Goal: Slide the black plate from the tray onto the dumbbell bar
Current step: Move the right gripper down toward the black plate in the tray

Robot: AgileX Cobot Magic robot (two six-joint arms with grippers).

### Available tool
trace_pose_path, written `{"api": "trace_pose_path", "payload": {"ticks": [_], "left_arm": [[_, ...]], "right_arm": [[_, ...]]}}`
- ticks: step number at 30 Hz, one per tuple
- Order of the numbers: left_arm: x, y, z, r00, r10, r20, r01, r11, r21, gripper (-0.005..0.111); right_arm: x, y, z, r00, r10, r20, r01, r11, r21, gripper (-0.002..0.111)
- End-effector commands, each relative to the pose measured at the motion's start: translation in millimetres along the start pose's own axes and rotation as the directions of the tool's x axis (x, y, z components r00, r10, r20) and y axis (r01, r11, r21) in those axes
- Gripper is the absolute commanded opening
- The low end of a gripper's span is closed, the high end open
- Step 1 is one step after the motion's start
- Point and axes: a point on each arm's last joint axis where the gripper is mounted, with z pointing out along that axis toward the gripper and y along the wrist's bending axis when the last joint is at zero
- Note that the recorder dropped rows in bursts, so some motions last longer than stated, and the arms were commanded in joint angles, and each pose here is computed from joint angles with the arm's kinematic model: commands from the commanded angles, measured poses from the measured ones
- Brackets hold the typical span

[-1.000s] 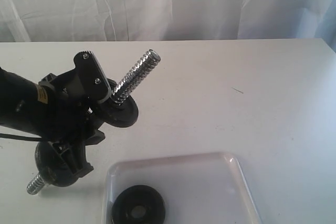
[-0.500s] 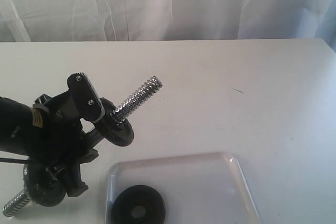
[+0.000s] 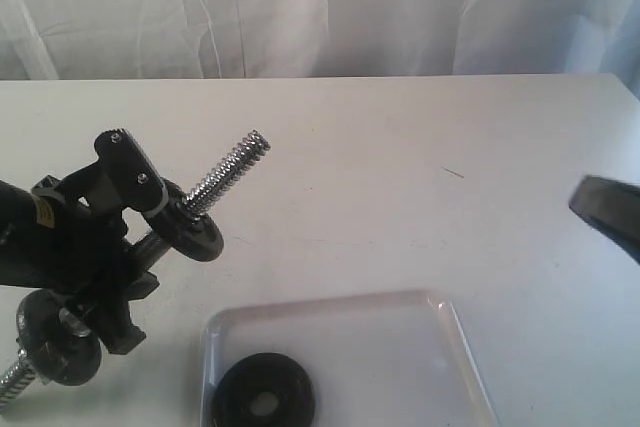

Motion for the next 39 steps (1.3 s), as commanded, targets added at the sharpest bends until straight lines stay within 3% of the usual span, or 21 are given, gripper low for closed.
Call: {"api": "trace_pose_path", "payload": {"ticks": [1,7,10,13,16,21,25,28,34,39], "left_arm": [[-26.0,13.1,-21.5,0.971,0.003,0.241,0.029,0.991,-0.129,0.0],[-24.6,16.5,-21.7,0.971,-0.002,0.239,0.036,0.99,-0.139,0.0],[-20.6,25.9,-22.4,0.971,-0.027,0.237,0.067,0.984,-0.164,0.0],[-17.9,32.6,-23.2,0.969,-0.048,0.241,0.094,0.979,-0.183,0.0],[-17.7,35.2,-23.8,0.967,-0.051,0.251,0.102,0.976,-0.195,0.0],[-18.0,35.5,-23.9,0.966,-0.052,0.254,0.104,0.975,-0.197,0.0],[-18.1,35.5,-23.9,0.965,-0.051,0.256,0.104,0.975,-0.197,0.0],[-18.3,35.7,-24.0,0.965,-0.049,0.257,0.103,0.975,-0.199,0.0],[-18.4,35.8,-24.1,0.965,-0.049,0.259,0.103,0.974,-0.2,0.0],[-18.6,35.9,-24.1,0.964,-0.048,0.261,0.103,0.974,-0.201,0.0]], "right_arm": [[-45.8,7.5,46.8,0.949,-0.181,-0.256,0.17,0.983,-0.066,0.0],[-83.6,-7.5,114.1,0.773,-0.309,-0.554,0.317,0.945,-0.085,0.0],[-82.8,-9.1,136.1,0.685,-0.369,-0.628,0.398,0.912,-0.101,0.0],[-69.9,-1.7,152.0,0.595,-0.425,-0.682,0.398,0.893,-0.21,0.002],[-49.4,10.1,162.6,0.514,-0.435,-0.739,0.304,0.898,-0.317,0.021],[-19.8,21.9,181.5,0.437,-0.447,-0.78,0.226,0.894,-0.386,0.075],[4.8,31.6,193.9,0.381,-0.435,-0.816,0.146,0.9,-0.412,0.097],[21.4,41.9,202.9,0.37,-0.431,-0.823,0.088,0.898,-0.431,0.099],[48.7,49.3,217.4,0.338,-0.452,-0.826,0.101,0.89,-0.446,0.099],[69.8,50.8,225.0,0.26,-0.49,-0.832,0.132,0.871,-0.472,0.099]]}}
